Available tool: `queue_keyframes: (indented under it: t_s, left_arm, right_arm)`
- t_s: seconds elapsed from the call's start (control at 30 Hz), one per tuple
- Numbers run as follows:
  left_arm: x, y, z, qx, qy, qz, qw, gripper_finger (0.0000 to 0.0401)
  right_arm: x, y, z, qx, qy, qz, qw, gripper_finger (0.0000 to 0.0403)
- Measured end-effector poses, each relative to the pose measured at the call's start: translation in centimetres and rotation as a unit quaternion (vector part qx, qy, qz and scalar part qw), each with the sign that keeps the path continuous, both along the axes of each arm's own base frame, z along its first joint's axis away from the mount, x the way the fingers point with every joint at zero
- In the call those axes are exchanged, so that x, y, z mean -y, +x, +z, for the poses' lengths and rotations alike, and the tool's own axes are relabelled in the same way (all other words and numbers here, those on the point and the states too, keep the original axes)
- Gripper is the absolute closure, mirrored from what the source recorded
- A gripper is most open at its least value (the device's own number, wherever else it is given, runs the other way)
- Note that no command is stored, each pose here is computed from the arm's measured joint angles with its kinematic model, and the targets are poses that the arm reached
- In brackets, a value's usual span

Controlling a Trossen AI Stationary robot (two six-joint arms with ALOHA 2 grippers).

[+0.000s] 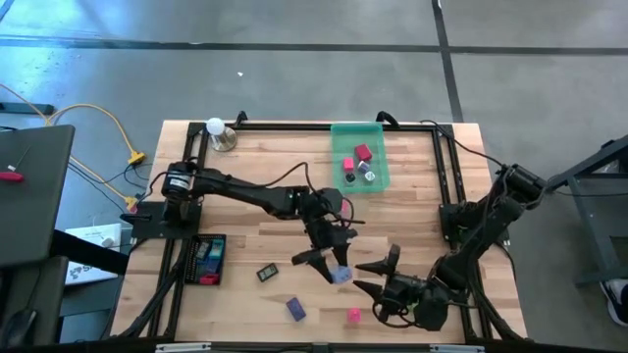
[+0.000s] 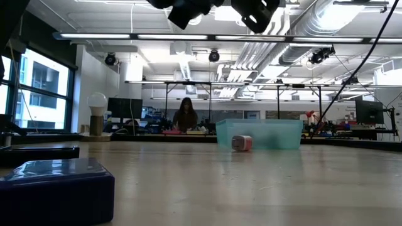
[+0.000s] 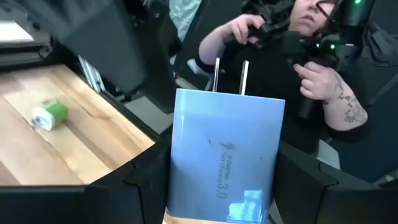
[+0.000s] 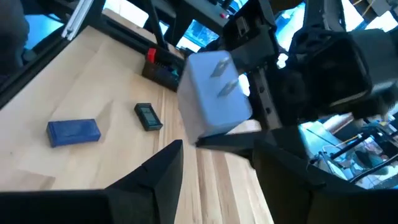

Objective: Pick & Place Office items
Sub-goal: Put the purple charger adapter into the green bin

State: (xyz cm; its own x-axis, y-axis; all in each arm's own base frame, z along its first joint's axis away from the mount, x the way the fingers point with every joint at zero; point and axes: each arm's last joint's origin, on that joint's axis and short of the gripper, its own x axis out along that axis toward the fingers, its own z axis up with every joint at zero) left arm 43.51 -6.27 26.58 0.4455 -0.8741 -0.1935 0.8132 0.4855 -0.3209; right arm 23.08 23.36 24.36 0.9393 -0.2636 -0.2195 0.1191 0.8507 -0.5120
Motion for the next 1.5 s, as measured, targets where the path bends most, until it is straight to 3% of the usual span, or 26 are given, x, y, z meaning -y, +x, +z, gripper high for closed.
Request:
queue_keyframes:
  t_s: [0.17, 0.47, 0.63, 0.87, 1.23, 1.5]
  left_arm:
    - [0.2, 0.5, -1.0, -0.015, -0.008, 0.007, 1.0, 0.0186]
    - [0.0, 1.0, -2.0, -0.019, -0.016, -0.01, 1.0, 0.0186]
    - [0.0, 1.0, -1.9, -0.016, -0.017, -0.011, 1.0, 0.0186]
    - [0.1, 1.0, -1.9, -0.019, -0.017, -0.011, 1.0, 0.0186]
    - [-0.2, 1.1, -2.0, -0.019, -0.01, 0.016, 1.0, 0.0186]
    - [-2.4, 1.3, -1.9, -0.039, -0.028, 0.03, 0.998, 0.0186]
  right_arm:
    - [0.8, 1.0, -0.1, -0.015, -0.001, 0.011, 1.0, 0.022]
    - [2.2, 3.0, -0.1, -0.042, 0.045, 0.075, 0.995, 0.022]
    - [2.5, 3.5, -0.1, -0.042, 0.021, 0.082, 0.996, 0.0221]
    - [2.5, 3.8, -0.2, -0.054, 0.015, 0.116, 0.992, 0.0295]
    - [2.3, 3.4, -0.5, -0.067, 0.005, 0.116, 0.991, 0.0296]
    - [1.5, 2.6, -0.5, -0.062, 0.018, 0.109, 0.992, 0.0296]
